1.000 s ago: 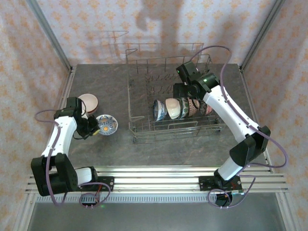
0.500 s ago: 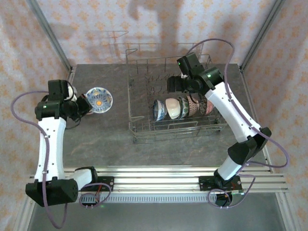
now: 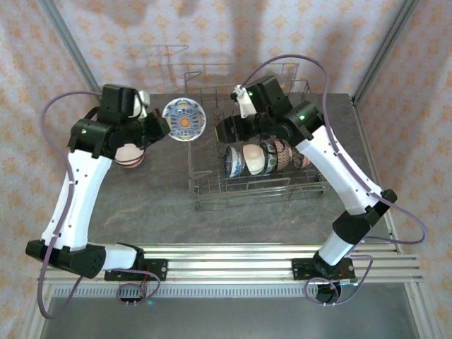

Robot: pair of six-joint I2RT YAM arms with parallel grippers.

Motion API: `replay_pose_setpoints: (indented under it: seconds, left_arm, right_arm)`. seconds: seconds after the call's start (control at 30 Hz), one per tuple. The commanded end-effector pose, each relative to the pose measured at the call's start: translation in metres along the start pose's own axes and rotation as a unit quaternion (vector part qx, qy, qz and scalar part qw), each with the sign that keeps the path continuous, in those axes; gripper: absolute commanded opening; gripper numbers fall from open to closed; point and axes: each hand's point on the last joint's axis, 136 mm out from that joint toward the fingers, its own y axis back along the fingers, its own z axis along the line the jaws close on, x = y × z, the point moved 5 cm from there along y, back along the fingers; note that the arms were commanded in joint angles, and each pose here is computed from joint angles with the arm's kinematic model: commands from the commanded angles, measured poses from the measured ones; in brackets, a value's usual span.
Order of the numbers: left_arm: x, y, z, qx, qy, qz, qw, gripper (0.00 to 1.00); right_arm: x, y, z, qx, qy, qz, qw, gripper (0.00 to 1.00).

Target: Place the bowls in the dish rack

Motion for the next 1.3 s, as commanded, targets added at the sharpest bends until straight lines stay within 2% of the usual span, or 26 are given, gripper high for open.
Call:
replay_pose_setpoints:
  seconds: [0.0, 0.23, 0.5, 0.7, 0.8, 0.9, 0.97, 1.07, 1.17, 1.23, 1.27]
  left_arm:
    - [-0.012, 0.011, -0.031, 0.040, -0.016, -0.051, 0.998, 0.00]
    - [-0.004, 0.009, -0.048, 0.056, -0.031, -0.048, 0.997, 0.00]
    - [-0.003, 0.012, -0.047, 0.054, -0.033, -0.053, 0.997, 0.00]
    - [0.002, 0.005, -0.045, 0.062, -0.021, -0.049, 0.997, 0.00]
    - [0.003, 0.004, -0.045, 0.065, -0.020, -0.047, 0.997, 0.00]
    - [0.004, 0.000, -0.043, 0.061, -0.022, -0.042, 0.997, 0.00]
    - [0.006, -0.002, -0.042, 0.059, -0.024, -0.039, 0.997, 0.03]
    - [0.007, -0.005, -0.042, 0.062, -0.027, -0.036, 0.997, 0.18]
    - [0.008, -0.007, -0.039, 0.058, -0.030, -0.037, 0.997, 0.50]
    - [0.007, -0.008, -0.038, 0.051, -0.041, -0.039, 0.997, 0.59]
    - [0.005, -0.008, -0.036, 0.043, -0.045, -0.043, 0.997, 0.68]
  right_arm:
    - [-0.013, 0.019, 0.002, 0.001, 0.009, -0.051, 0.999, 0.61]
    - [-0.015, 0.012, -0.003, 0.011, -0.006, -0.061, 0.998, 0.52]
    - [-0.021, 0.011, -0.004, 0.014, -0.029, -0.079, 0.996, 0.34]
    - [-0.021, 0.008, -0.003, 0.007, -0.040, -0.076, 0.996, 0.26]
    - [-0.021, 0.006, -0.004, 0.008, -0.044, -0.073, 0.996, 0.19]
    - [-0.023, 0.007, -0.004, 0.010, -0.051, -0.080, 0.995, 0.08]
    - [-0.024, 0.007, -0.005, 0.013, -0.056, -0.084, 0.995, 0.04]
    - [-0.025, 0.006, -0.007, 0.021, -0.068, -0.086, 0.994, 0.01]
    - [-0.025, 0.002, -0.017, 0.056, -0.088, -0.085, 0.991, 0.00]
    - [-0.025, -0.001, -0.024, 0.082, -0.101, -0.083, 0.988, 0.00]
    - [-0.025, -0.002, -0.027, 0.094, -0.107, -0.085, 0.986, 0.00]
